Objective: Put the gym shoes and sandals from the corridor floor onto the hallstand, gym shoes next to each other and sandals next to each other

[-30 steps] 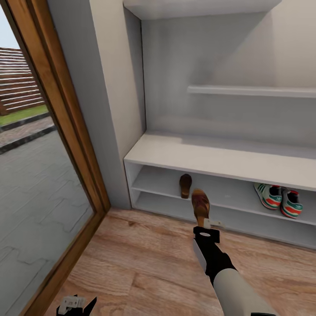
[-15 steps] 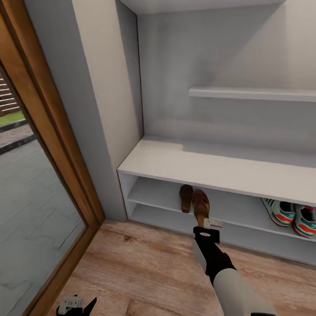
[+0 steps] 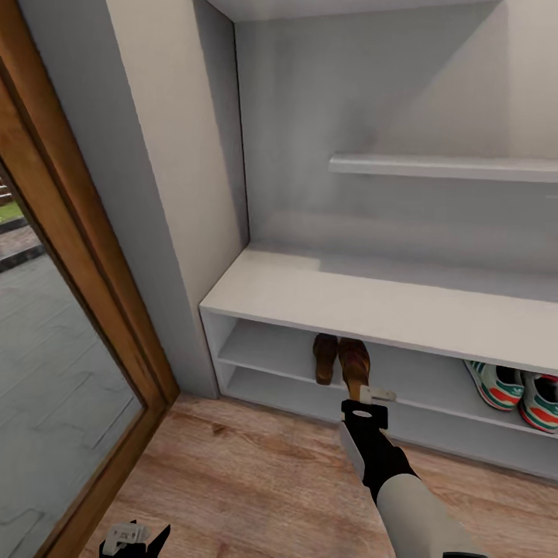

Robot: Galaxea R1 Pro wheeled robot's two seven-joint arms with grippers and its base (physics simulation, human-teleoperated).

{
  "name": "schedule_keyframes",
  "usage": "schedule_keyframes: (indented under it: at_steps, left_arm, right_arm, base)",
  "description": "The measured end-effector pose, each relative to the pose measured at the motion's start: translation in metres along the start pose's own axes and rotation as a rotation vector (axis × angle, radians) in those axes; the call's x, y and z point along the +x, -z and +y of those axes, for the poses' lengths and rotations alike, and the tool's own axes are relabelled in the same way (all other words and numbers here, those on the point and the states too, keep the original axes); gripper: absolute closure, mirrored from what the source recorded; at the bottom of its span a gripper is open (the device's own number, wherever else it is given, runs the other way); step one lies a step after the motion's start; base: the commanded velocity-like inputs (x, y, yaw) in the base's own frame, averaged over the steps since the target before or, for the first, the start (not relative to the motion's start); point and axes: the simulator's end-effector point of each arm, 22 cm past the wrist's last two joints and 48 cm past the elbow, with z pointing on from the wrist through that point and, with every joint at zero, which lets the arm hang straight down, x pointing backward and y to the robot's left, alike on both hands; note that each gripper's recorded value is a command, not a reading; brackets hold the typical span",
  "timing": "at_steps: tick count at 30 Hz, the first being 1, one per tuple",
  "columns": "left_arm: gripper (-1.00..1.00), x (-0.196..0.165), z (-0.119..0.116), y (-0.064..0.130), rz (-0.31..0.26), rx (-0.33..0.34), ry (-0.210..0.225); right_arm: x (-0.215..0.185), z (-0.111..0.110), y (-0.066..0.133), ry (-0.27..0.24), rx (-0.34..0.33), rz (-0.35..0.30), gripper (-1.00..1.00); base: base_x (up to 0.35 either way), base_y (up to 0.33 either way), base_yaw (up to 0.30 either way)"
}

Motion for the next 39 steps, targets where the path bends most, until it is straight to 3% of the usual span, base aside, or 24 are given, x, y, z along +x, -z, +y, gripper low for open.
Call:
schedule_keyframes:
  at_steps: [39]
  left_arm:
    - [-1.0, 0.0003, 0.0, 0.0, 0.002, 0.0, 0.0]
  right_arm:
    - [0.0003, 0.0, 0.0, 0.001, 0.0, 0.001, 1.0]
  base:
    - [0.142, -0.021, 0.0]
